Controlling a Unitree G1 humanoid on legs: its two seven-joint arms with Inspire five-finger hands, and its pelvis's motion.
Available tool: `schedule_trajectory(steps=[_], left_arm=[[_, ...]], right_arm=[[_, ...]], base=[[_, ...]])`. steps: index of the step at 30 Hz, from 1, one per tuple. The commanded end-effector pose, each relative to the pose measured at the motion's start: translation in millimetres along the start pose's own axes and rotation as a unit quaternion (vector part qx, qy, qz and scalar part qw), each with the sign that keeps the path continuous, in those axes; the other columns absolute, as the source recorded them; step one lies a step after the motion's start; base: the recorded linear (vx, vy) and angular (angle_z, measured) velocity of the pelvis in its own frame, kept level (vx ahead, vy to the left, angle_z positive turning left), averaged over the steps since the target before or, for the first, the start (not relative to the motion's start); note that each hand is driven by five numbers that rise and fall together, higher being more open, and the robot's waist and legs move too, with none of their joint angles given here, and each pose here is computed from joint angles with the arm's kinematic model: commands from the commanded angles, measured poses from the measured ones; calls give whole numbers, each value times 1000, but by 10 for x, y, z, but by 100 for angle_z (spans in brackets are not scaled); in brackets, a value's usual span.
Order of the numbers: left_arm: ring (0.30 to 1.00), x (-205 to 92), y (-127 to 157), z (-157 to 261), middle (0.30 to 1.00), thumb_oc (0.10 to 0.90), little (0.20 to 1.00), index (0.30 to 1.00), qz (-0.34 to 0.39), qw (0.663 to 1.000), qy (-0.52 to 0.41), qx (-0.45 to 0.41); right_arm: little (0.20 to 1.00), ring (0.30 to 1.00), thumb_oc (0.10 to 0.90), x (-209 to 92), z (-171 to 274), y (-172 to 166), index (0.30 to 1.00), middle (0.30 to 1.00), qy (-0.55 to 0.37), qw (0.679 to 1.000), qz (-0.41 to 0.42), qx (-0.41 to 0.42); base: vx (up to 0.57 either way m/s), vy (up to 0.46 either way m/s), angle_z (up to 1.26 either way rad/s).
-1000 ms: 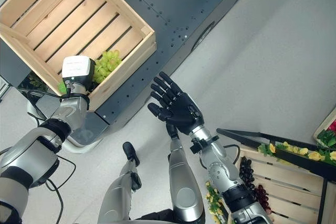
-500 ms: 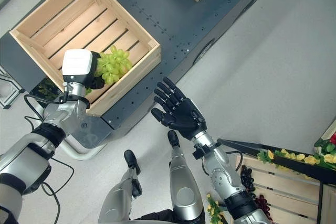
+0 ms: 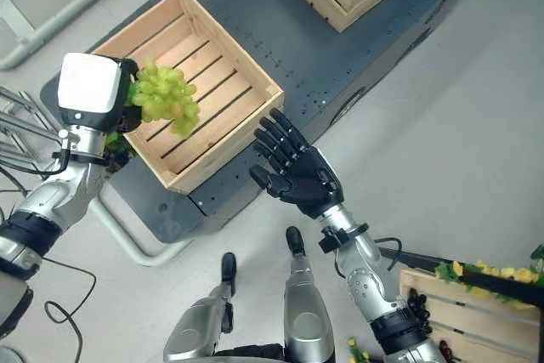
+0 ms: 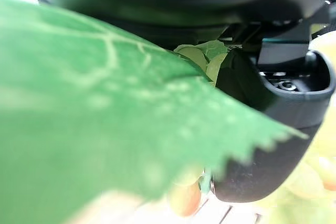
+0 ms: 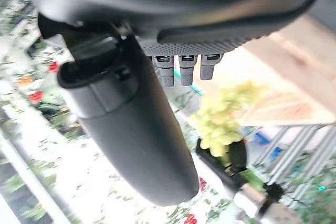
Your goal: Pick up the fruits from the basket on one side to the basket on the other side
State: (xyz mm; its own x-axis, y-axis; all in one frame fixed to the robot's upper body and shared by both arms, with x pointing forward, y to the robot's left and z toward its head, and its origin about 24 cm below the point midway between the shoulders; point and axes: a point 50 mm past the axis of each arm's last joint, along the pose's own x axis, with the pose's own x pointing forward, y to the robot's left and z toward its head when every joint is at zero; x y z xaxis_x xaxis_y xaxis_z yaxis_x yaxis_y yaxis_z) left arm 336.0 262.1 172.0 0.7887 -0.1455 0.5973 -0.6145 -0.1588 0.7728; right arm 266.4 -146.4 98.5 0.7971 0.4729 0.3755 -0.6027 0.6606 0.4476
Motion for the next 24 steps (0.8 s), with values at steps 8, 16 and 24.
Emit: schedule_trajectory(steps=[8, 16, 24], left_arm=[[300, 247, 739, 167, 300, 400, 300, 300, 77, 980, -163, 82], [300, 168, 937, 342, 300, 400, 300, 300, 70, 959, -254, 106], [300, 94, 945, 564, 300, 400, 300, 300, 40, 938, -320, 127]], right_arm=[[900, 900, 800, -147, 156, 79, 900, 900, -87, 995, -41, 25], [900, 900, 800, -63, 157, 87, 900, 900, 17, 994, -50, -92], [900, 900, 800, 174, 500, 148, 900, 900, 57, 976, 0, -211]], base=[[-55, 153, -36], [7, -66, -57], [30, -190, -20]])
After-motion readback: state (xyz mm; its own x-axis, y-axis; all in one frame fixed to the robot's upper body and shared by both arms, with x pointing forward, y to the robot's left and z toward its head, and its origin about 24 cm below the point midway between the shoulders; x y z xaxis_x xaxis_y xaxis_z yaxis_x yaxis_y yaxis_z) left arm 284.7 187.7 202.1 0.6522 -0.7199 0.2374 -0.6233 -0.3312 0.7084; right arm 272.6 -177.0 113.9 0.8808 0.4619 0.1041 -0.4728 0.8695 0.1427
